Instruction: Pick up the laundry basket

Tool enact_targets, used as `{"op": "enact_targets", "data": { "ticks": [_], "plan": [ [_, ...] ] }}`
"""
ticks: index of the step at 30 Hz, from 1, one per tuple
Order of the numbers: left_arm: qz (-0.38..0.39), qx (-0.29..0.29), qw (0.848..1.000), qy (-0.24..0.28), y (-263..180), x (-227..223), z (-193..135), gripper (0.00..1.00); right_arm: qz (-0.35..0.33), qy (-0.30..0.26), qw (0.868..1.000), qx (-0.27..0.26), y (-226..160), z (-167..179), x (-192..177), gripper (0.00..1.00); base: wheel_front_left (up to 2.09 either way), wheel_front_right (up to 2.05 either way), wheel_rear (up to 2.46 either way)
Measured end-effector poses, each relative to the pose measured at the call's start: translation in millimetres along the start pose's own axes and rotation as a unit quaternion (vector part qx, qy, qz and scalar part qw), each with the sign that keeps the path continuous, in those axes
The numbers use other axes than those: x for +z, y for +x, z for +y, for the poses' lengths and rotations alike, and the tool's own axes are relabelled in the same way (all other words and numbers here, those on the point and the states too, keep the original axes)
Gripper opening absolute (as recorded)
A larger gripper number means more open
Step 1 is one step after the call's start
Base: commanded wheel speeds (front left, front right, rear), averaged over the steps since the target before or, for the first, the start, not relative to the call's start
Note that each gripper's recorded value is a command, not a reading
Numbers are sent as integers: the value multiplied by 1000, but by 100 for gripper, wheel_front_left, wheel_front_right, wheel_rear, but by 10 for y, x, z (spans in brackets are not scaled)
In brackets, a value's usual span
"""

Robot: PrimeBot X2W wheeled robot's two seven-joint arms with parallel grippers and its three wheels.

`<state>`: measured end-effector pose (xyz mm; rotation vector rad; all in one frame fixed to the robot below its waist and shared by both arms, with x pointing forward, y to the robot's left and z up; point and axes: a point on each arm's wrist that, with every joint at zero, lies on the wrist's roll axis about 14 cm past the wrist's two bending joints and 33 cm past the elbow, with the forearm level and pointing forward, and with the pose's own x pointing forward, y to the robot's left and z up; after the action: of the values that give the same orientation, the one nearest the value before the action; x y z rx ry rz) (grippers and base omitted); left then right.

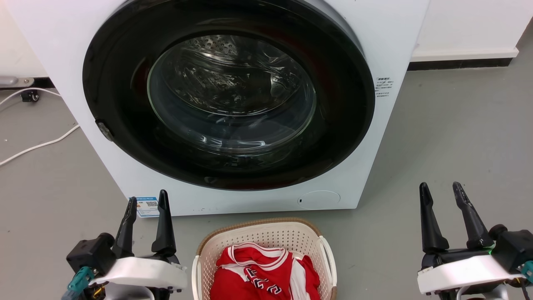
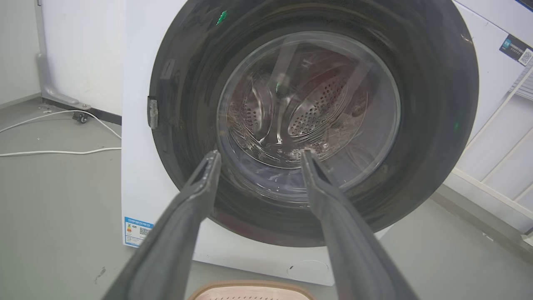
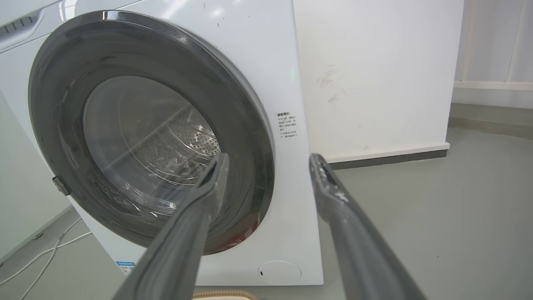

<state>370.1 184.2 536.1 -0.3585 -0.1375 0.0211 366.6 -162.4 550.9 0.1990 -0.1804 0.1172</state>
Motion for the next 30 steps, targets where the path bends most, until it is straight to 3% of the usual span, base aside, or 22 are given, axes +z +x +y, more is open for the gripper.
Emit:
{"op": "enact_targets", "data": {
  "ticks": [30],
  "plan": [
    [-17, -17, 992, 124, -88, 9, -57, 100, -2, -130, 991, 38, -71, 140, -41, 100, 0, 0, 0]
  ]
}}
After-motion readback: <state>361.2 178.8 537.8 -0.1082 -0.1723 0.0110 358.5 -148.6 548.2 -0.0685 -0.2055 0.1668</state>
